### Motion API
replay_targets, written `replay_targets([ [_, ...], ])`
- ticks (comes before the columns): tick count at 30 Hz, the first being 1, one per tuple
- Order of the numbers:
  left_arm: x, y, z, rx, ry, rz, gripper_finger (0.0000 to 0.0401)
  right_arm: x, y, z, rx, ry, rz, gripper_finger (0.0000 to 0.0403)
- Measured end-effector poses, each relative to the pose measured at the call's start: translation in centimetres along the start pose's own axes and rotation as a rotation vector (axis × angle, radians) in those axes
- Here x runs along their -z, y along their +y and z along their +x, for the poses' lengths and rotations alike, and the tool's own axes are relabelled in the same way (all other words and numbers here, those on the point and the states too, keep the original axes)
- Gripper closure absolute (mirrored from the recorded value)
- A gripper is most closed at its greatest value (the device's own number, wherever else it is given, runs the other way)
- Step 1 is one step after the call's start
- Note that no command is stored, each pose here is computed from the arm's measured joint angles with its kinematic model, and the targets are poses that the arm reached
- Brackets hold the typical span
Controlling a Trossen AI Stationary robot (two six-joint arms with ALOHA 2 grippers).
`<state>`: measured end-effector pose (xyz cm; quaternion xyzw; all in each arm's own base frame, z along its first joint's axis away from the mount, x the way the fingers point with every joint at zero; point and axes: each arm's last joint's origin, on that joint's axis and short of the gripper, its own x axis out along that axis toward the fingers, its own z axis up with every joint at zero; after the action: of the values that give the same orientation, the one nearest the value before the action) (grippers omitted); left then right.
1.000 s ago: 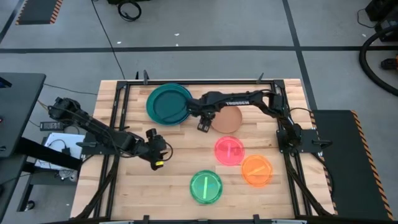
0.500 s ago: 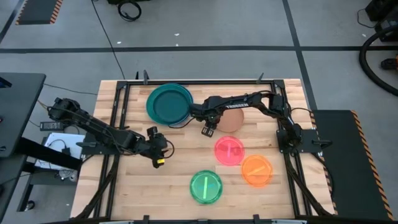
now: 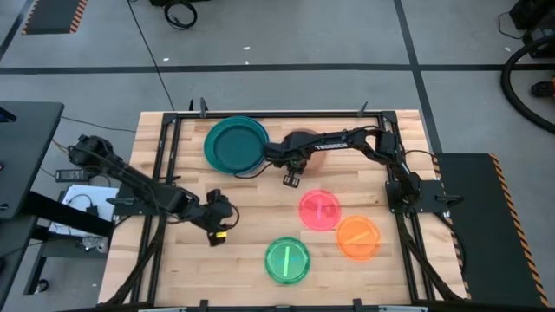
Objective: Stack plastic plates
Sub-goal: Stack the brown plate on top of the dark green plate
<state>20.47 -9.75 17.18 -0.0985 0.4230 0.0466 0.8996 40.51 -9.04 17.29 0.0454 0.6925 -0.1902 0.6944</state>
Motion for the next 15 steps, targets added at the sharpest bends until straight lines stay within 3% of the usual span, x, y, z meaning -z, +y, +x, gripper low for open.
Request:
replay_targets([
  [10,1.1,-1.6,-0.6,0.073,0.032,-0.057,0.0184,-2.7,0.4,-5.0,0.0,-0.225,-0.251,0.0385],
  [15,1.2,-2.0,-0.9,0.099,0.022,-0.079,0.0184,-3.8,0.7,-5.6,-0.023,-0.338,-0.32,0.0385],
])
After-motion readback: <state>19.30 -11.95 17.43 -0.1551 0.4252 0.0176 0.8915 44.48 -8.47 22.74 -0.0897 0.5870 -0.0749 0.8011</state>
